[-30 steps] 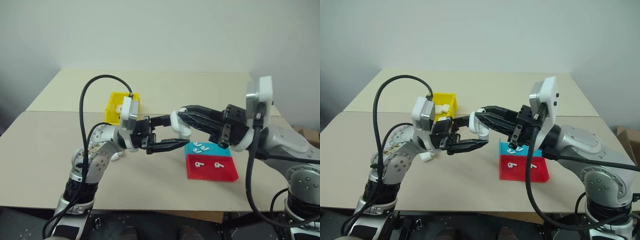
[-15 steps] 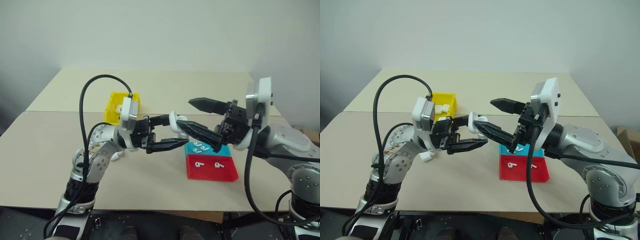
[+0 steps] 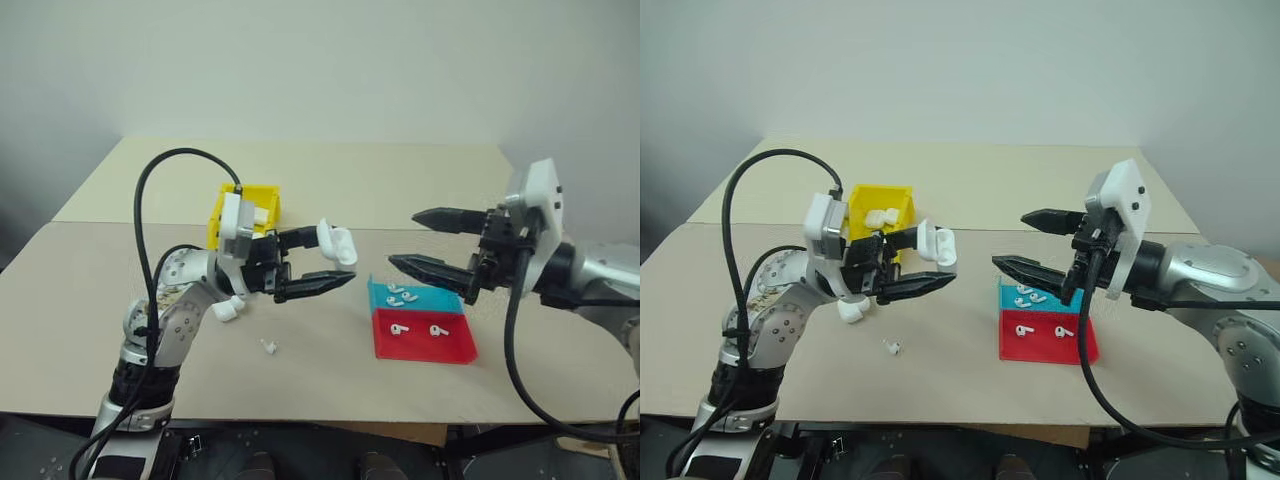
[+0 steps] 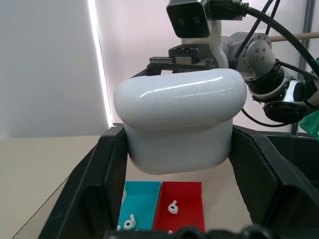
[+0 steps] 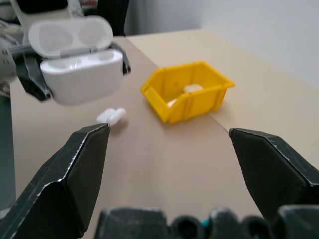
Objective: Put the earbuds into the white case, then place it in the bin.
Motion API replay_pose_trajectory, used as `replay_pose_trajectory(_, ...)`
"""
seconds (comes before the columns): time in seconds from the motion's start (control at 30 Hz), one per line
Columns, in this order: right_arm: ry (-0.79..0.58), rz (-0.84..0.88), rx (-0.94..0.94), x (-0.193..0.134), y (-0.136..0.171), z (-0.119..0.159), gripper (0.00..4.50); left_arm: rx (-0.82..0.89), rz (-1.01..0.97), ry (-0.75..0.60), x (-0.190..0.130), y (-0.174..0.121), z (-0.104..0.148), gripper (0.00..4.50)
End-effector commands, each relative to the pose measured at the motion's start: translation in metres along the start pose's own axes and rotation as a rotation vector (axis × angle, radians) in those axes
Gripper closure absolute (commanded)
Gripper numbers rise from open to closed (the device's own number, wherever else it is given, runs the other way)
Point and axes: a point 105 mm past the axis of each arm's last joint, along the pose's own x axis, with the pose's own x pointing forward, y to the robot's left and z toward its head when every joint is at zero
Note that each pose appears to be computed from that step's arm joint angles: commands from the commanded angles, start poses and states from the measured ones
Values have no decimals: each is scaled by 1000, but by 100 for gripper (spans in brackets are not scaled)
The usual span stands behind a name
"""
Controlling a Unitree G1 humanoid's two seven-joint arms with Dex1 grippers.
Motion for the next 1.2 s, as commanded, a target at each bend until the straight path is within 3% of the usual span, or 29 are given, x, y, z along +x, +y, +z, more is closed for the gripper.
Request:
replay_pose_trajectory(0.03,58,30,-40,0,2,-6,2,60,31,7,-11,2,8,168)
replay_pose_trajectory(0.27,184,103,-98,2,10,-24,2,59,43,44,-25,-1,8,168)
replay_pose_trajectory(0.43,471,121,-176,-5,3,-67,2,40,-9,64,-29,-11,5,168)
replay_pose_trajectory(0.53,570,174,-180,-10,1,-85,2,31,-19,48,-25,-14,4,168)
replay_pose_trajectory(0.63,634,227,-211,-10,3,-99,62,27,-30,32,-20,-17,3,168)
replay_pose_trajectory(0.73,662,246,-203,-3,3,-109,161,26,-32,22,-18,-18,3,168)
replay_pose_trajectory(1.03,794,221,-262,13,-11,-139,161,31,-36,22,-19,-21,4,168)
replay_pose_trajectory(1.2,792,227,-251,20,-11,-142,161,34,-34,21,-19,-23,5,168)
